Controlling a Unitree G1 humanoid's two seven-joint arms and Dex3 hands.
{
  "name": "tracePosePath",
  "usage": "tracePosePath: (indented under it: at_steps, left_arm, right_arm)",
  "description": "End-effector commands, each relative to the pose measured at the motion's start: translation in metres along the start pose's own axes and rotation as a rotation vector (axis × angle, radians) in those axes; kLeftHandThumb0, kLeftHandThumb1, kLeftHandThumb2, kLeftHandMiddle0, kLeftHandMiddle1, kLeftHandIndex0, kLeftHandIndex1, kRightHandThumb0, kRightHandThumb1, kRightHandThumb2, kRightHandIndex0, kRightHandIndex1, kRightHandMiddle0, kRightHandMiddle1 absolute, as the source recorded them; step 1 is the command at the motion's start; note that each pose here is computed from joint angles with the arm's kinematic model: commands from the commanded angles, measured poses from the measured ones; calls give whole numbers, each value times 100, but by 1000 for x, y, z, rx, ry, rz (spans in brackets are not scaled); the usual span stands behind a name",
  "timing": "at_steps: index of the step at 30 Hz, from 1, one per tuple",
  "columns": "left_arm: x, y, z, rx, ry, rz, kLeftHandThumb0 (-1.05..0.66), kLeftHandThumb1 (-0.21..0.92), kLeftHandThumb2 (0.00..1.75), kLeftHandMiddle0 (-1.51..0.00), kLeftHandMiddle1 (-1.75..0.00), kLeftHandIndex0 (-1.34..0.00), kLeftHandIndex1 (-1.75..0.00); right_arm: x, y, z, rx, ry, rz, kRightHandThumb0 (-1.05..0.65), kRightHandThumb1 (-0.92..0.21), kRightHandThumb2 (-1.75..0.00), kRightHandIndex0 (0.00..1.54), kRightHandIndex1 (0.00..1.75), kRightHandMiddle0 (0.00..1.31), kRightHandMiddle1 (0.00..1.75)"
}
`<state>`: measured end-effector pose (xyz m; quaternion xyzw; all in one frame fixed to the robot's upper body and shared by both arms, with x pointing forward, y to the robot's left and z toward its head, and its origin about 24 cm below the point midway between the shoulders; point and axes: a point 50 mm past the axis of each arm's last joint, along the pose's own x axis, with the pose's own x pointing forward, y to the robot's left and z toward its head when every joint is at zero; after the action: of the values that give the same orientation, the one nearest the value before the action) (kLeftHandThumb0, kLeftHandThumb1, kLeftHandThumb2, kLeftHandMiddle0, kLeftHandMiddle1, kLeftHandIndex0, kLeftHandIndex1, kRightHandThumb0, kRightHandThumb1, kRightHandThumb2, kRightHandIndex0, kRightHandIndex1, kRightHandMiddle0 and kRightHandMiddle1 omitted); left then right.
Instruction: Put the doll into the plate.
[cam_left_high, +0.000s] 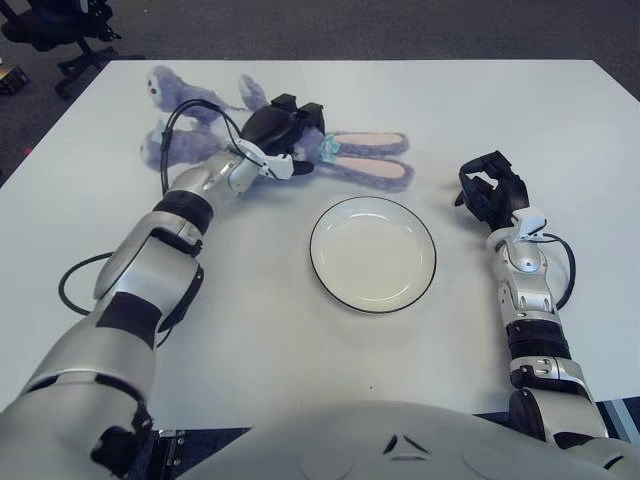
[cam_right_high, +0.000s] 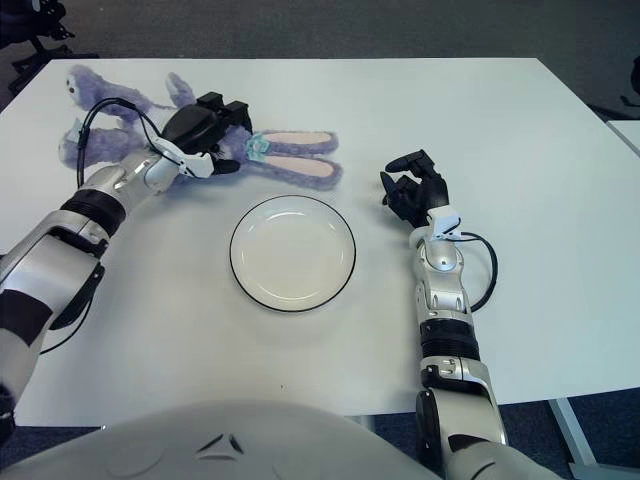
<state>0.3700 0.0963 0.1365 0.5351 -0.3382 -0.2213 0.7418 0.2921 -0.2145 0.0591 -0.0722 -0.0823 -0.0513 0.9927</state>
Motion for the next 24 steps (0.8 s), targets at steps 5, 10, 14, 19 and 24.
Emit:
tracePosePath:
  at_steps: [5,10,14,19,24]
  left_arm:
    - [2,19,15,-16,-127,82,44,40,120,-54,-175,-59,-175]
    - [-1,22,21,-18,-168,90,44,40,120,-53,-175,-59,-175]
    - [-4,28,28,-24,-203,100,44,41,119,-53,-175,-59,-175]
    - [-5,34,34,-19,-216,106,44,41,119,-53,-175,-59,-175]
    - [-6,38,38,-14,-220,111,44,41,119,-53,-175,-58,-175]
  right_arm:
    - [-11,4,-19,-13,104,10,-35,-92,-40,77,162,32,161]
    - [-11,4,-19,-18,106,9,-35,-92,-40,77,164,32,161]
    - [-10,4,-18,-27,110,7,-35,-92,-40,77,164,32,161]
    - [-10,4,-18,-31,112,5,-35,-92,-40,77,165,32,161]
    - [-10,4,-18,-35,112,4,-35,-92,-40,77,165,33,161]
